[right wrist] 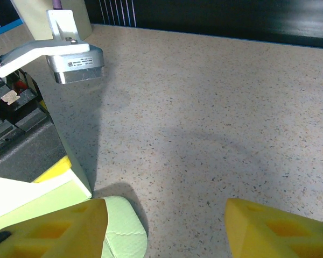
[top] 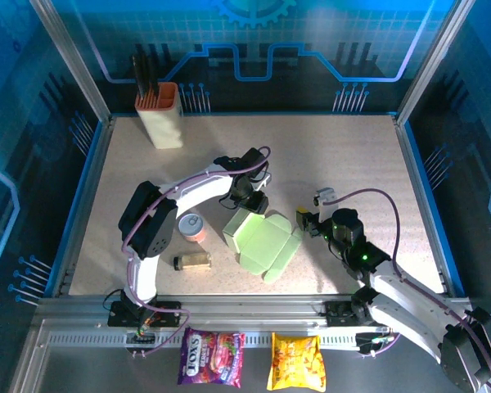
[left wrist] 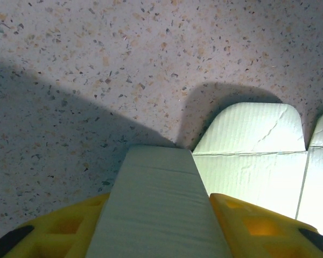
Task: Fold the paper box
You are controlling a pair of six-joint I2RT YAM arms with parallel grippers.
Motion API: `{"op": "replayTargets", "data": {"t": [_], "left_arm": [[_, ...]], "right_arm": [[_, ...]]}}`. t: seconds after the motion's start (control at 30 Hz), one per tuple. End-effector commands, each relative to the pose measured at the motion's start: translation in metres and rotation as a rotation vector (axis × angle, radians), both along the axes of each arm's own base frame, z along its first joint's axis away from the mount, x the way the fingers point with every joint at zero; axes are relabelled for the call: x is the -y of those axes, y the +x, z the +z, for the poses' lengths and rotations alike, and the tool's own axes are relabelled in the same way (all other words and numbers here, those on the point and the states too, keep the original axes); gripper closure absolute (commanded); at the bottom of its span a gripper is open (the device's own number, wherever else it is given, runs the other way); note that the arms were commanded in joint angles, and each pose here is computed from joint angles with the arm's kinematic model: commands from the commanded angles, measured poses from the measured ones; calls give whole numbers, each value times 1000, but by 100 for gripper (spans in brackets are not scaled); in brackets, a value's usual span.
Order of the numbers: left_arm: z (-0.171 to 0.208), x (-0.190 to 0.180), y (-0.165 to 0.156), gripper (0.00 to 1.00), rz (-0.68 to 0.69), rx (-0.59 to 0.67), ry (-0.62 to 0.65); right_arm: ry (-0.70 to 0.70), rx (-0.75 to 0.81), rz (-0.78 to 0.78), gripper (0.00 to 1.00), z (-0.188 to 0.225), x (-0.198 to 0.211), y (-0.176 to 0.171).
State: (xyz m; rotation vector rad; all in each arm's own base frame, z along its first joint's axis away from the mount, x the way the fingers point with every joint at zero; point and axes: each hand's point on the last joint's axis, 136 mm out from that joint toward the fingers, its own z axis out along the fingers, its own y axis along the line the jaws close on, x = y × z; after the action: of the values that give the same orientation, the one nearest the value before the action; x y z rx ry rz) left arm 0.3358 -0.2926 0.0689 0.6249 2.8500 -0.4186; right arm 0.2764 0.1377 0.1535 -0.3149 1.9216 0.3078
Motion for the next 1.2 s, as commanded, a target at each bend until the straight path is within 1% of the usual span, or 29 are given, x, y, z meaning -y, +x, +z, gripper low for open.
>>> {"op": "replayTargets", "data": {"t": [0.0,0.07,0.1,0.13,0.2,0.27,0.33,0.4,0.63,0.8,0.87,1.03,1.17], "left_arm": [[3,-1,0,69,-7,17,17],[5,-1,0,65,-1,15,16],[6,0,1,60,3,18,13],[7,0,1,55,6,19,10],[9,3,2,39,8,26,5],[8,7,3,29,7,24,2],[6,9,3,24,1,18,12],[2,12,2,22,-9,10,22],[-10,6,0,23,-28,-18,83],[-17,6,0,28,-33,-36,99],[-18,6,1,30,-31,-35,100],[-19,8,2,43,-30,-33,93],[-18,7,2,50,-32,-29,99]], "right_arm": [[-2,-2,-22,40,-1,5,1],[-3,-2,-23,40,-1,5,1],[-5,-3,-23,40,-2,5,1],[-4,-5,-22,40,-2,5,1],[-4,-5,-22,40,-3,5,1],[-5,-7,-21,40,-3,5,1],[-5,-8,-20,40,-4,5,1],[-5,-9,-20,40,-4,5,1],[-6,-17,-18,39,-8,5,-1],[-4,-16,-19,39,-8,5,0],[-3,-19,-19,39,-8,5,-1],[-4,-23,-22,39,-10,6,-2],[-3,-21,-23,39,-9,6,-2]]}}
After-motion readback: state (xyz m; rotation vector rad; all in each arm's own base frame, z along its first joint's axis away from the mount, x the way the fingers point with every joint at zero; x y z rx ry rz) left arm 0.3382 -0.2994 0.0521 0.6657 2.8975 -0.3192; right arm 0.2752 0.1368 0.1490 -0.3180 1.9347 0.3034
